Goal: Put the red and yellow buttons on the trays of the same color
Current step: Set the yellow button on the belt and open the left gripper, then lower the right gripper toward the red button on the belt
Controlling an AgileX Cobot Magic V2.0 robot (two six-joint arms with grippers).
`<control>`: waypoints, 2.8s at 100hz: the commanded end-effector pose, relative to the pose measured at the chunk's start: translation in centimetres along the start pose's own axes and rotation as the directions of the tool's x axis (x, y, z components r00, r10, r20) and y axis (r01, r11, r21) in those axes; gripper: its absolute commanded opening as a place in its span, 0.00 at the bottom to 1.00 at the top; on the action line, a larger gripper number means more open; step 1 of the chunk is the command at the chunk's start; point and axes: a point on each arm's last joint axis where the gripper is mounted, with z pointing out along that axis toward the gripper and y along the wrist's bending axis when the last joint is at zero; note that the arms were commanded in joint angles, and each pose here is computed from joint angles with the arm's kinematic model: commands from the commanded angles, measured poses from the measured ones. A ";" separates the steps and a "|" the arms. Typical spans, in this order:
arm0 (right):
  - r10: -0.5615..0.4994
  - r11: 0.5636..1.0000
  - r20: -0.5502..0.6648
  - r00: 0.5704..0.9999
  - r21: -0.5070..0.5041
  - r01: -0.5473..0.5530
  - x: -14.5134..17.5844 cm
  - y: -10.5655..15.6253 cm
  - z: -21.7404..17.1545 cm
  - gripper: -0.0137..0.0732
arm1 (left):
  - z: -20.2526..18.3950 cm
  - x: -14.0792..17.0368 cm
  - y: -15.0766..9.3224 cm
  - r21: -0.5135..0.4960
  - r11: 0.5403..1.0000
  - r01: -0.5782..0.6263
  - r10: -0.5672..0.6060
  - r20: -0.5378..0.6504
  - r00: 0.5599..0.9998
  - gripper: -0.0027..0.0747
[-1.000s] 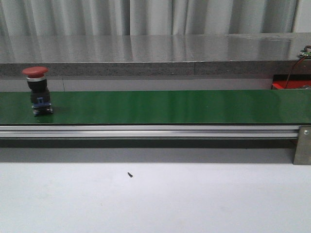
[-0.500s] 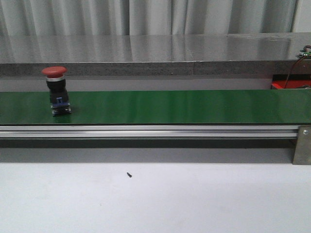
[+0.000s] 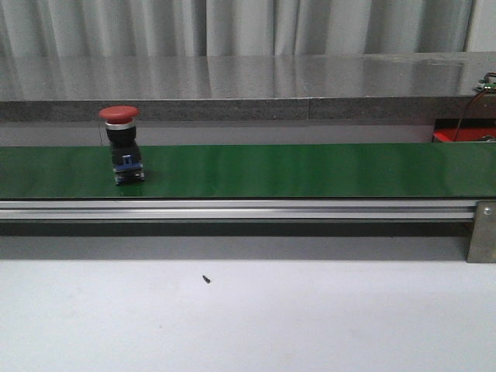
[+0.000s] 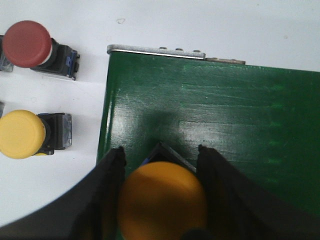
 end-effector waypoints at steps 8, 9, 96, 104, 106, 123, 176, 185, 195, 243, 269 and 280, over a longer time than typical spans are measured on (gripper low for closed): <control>-0.001 1.000 0.076 0.997 0.001 0.001 -1.0 0.1 -0.6 0.08 | -1.8 -1.3 -0.4 0.001 1.000 -0.009 0.009 0.118 0.993 0.15; -0.001 1.000 0.076 0.997 0.001 0.001 -1.0 0.1 -0.6 0.08 | -1.8 -1.3 -0.4 0.002 1.000 -0.013 0.012 0.118 0.993 0.15; -0.001 1.000 0.077 0.997 0.001 0.001 -1.0 0.1 -0.6 0.08 | -7.8 -2.1 -3.7 0.086 0.991 -0.102 0.072 0.302 0.951 0.78; -0.001 1.000 0.077 0.997 0.001 0.001 -1.0 0.1 -0.6 0.08 | -9.5 -1.8 -4.0 0.081 0.991 -0.108 0.074 0.348 0.935 0.78; -0.001 1.000 0.077 0.997 0.001 0.001 -1.0 0.1 -0.6 0.08 | -10.1 -1.6 -4.1 0.075 0.991 -0.108 0.073 0.368 0.927 0.78; -0.001 1.000 0.077 0.997 0.001 0.001 -1.0 0.1 -0.6 0.08 | -13.5 1.1 -4.4 0.035 0.992 -0.120 0.089 0.481 0.872 0.78; -0.001 1.000 0.077 0.997 0.001 0.001 -1.0 0.1 -0.6 0.08 | -16.5 16.5 -5.5 -0.007 0.997 -0.082 0.065 0.672 0.738 0.74; -0.001 1.000 0.077 0.997 0.001 0.001 -1.0 0.1 -0.6 0.08 | -16.6 18.0 -5.7 0.006 0.997 -0.076 0.051 0.685 0.727 0.62; -0.001 1.000 0.077 0.997 0.001 0.001 -1.0 0.1 -0.6 0.08 | -16.5 18.8 -5.8 0.012 0.997 -0.074 0.045 0.692 0.721 0.40; 0.013 1.000 0.118 0.993 -0.007 -0.013 -1.4 0.1 -0.6 0.08 | -16.6 19.0 -6.5 0.032 0.993 -0.117 0.061 0.700 0.711 0.01; 0.065 0.996 0.128 0.990 -0.064 -0.057 -1.6 0.6 -0.6 0.45 | -16.6 19.0 -6.5 0.032 0.993 -0.116 0.061 0.700 0.711 0.01; 0.066 0.996 0.136 0.988 -0.063 -0.058 -1.6 0.5 -0.6 0.76 | -16.3 19.0 -6.4 0.032 0.993 -0.114 0.060 0.696 0.716 0.01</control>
